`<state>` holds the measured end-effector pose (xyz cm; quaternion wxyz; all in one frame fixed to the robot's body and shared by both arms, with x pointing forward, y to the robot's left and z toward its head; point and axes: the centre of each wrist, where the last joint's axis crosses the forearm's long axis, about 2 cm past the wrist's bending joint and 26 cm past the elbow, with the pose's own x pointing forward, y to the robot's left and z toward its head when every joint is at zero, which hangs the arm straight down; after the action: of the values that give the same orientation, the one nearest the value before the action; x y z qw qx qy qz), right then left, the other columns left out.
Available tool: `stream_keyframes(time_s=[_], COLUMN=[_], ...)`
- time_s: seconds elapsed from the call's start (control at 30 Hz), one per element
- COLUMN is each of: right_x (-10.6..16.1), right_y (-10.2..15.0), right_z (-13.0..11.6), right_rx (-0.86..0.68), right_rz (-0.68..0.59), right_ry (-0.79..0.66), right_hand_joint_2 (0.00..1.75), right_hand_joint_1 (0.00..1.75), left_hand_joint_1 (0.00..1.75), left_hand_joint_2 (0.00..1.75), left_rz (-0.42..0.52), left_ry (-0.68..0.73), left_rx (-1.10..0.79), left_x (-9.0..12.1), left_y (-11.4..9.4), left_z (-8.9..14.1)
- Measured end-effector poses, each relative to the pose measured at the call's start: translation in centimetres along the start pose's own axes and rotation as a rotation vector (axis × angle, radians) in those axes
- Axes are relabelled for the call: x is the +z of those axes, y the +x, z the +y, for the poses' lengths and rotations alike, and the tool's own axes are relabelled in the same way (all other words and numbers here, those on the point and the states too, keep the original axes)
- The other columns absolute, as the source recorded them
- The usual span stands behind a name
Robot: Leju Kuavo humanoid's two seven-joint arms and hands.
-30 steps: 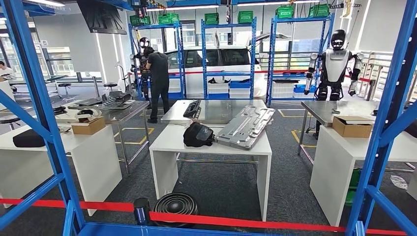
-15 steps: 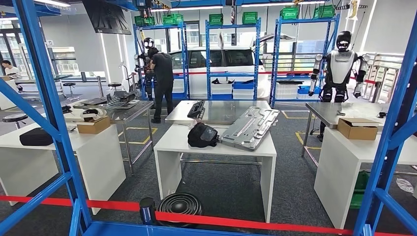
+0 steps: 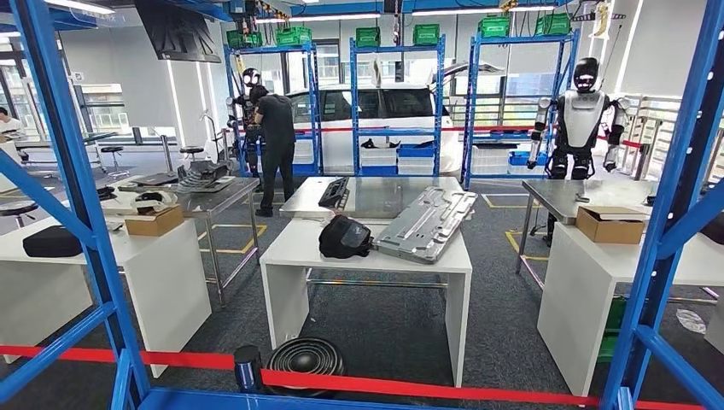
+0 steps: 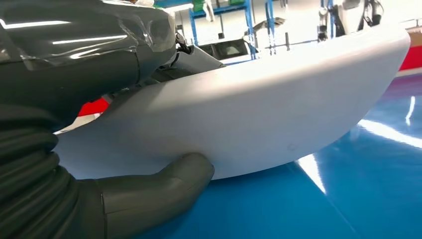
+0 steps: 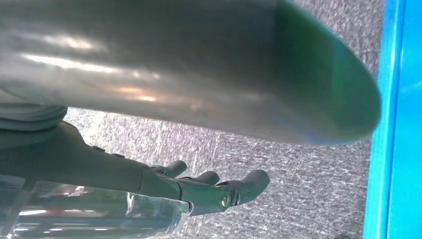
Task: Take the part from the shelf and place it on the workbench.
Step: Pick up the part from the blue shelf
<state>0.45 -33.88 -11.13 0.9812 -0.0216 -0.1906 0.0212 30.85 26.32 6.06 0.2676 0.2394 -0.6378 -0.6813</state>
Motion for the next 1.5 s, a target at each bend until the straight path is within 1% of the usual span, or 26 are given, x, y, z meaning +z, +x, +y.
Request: stream_keyframes(time_s=[0.37,0.57,0.77,1.13,1.33,1.5], right_x=[0.2,0.2,0.2,0.3,0.4,0.5], right_y=[-0.4,-0.4,-0.5,-0.4,-0.7,-0.6], right_z=[-0.3,-0.4,-0.3,0.1,-0.1,-0.2], right_rx=[0.005,0.005,0.006,0.004,0.007,0.007], right_rz=[0.006,0.005,0.006,0.004,0.01,0.013], right_ry=[-0.011,-0.011,-0.016,-0.009,-0.018,-0.02], right_hand_joint_2=[0.0,0.0,0.0,0.0,0.0,0.0], right_hand_joint_1=[0.0,0.0,0.0,0.0,0.0,0.0], left_hand_joint_1=[1.75,1.75,1.75,1.75,1.75,1.75], left_hand_joint_2=[1.75,1.75,1.75,1.75,1.75,1.75], left_rz=[0.013,0.023,0.037,0.024,0.02,-0.005], left_ry=[0.034,0.048,0.059,0.072,0.068,0.121], left_rx=[0.079,0.089,0.147,0.181,0.31,0.46], left_x=[0.7,1.0,1.3,1.1,0.6,0.0], left_y=[0.9,0.7,0.8,0.7,1.1,1.8], left_z=[-0.5,-0.4,-0.6,0.0,0.2,1.3])
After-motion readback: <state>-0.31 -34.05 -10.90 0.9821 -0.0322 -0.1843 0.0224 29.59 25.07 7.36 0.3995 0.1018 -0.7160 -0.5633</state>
